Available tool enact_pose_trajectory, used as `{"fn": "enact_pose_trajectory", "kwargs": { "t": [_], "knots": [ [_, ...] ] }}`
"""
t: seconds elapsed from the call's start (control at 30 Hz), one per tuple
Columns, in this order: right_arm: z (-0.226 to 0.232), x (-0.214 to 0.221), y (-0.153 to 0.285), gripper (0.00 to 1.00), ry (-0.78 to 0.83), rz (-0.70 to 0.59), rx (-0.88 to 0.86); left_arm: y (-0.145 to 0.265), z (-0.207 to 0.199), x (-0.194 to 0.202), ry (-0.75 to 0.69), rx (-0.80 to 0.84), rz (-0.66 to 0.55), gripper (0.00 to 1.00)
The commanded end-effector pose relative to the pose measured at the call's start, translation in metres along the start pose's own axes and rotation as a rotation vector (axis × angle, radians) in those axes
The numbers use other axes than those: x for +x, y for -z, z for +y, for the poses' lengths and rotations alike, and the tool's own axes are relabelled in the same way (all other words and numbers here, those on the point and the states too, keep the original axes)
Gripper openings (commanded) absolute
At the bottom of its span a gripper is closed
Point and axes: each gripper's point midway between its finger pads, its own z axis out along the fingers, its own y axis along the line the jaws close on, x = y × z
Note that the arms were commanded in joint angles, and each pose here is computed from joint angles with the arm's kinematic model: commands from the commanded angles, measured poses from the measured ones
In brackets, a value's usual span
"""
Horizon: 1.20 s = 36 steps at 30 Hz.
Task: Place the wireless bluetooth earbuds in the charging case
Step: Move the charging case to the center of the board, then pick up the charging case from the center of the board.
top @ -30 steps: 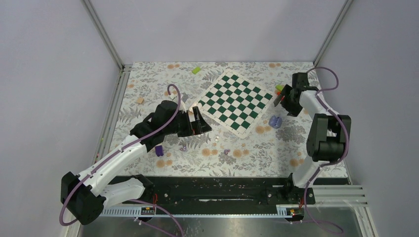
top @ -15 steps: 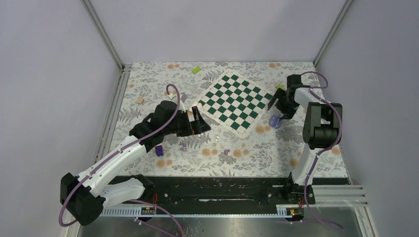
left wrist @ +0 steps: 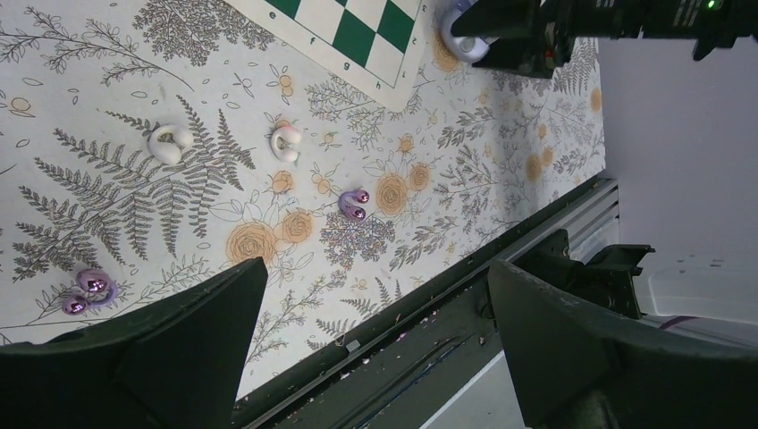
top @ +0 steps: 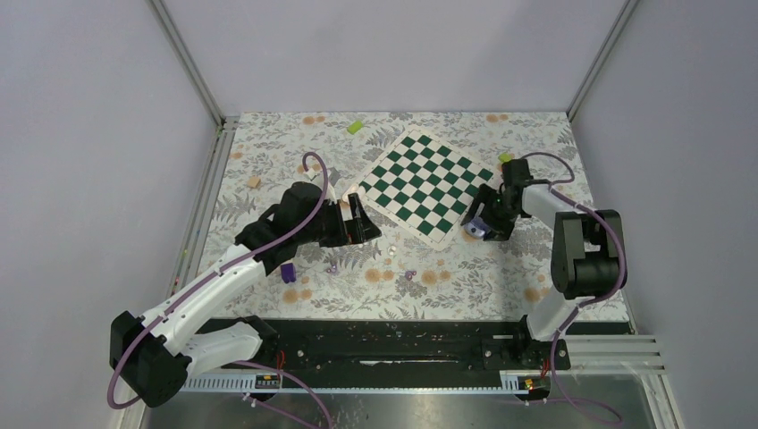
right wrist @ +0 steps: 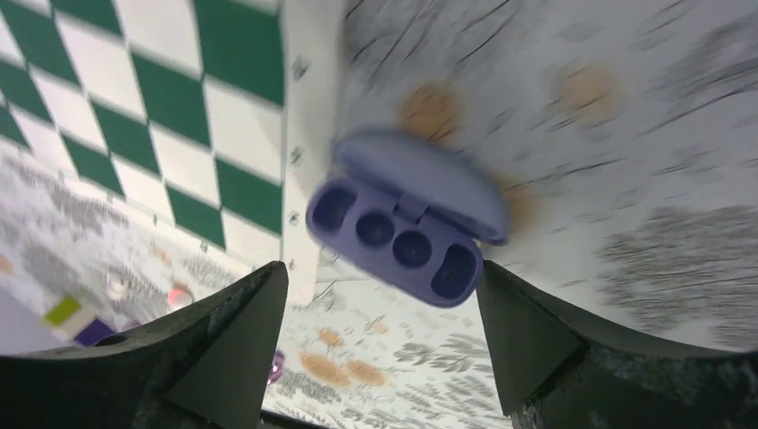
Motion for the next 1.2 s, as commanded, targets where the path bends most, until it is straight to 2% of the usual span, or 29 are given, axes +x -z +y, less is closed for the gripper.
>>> {"fn": "enact_pose_trajectory", "kwargs": {
  "t": [0.0, 0.1, 0.17, 0.33, 0.4, 0.53, 0.6, 0.67, 0.77, 0.97, 1.17],
  "knots": [
    [0.047, 0.043, 0.005, 0.84, 0.045, 0.063, -0.179, 0.001, 0.001, -0.004, -0.023, -0.001, -0.019, 0.97],
    [0.061, 0.075, 0.009, 0.84, 0.101, 0.124, -0.218, 0.003, 0.002, -0.005, -0.028, -0.01, -0.028, 0.98],
    [0.058, 0.083, 0.016, 0.85, 0.132, 0.127, -0.203, 0.004, 0.003, -0.006, -0.029, -0.015, -0.031, 0.97],
    [0.024, 0.051, 0.041, 0.82, 0.216, -0.058, -0.013, 0.008, 0.003, -0.004, -0.03, -0.014, -0.039, 0.98],
    [0.018, 0.035, 0.051, 0.76, 0.198, -0.139, -0.005, 0.009, 0.004, -0.004, -0.03, -0.014, -0.04, 0.97],
    [0.0, 0.003, 0.056, 0.56, 0.114, -0.253, -0.004, 0.011, 0.004, -0.003, -0.025, -0.014, -0.04, 0.97],
    [-0.005, -0.009, 0.05, 0.5, 0.075, -0.24, -0.011, 0.012, 0.004, -0.003, -0.024, -0.015, -0.042, 0.97],
    [-0.007, -0.011, 0.041, 0.48, 0.077, -0.17, -0.005, 0.011, 0.005, -0.003, -0.023, -0.016, -0.043, 0.97],
    [-0.003, -0.018, 0.029, 0.47, 0.097, -0.117, -0.005, 0.012, 0.004, -0.003, -0.02, -0.014, -0.042, 0.97],
    [0.002, -0.03, 0.016, 0.49, 0.086, -0.114, -0.013, 0.012, 0.005, -0.005, -0.019, -0.025, -0.05, 0.98],
    [0.004, -0.031, 0.002, 0.45, 0.077, -0.061, -0.017, 0.01, 0.004, -0.004, -0.013, -0.023, -0.039, 0.97]
  ]
}}
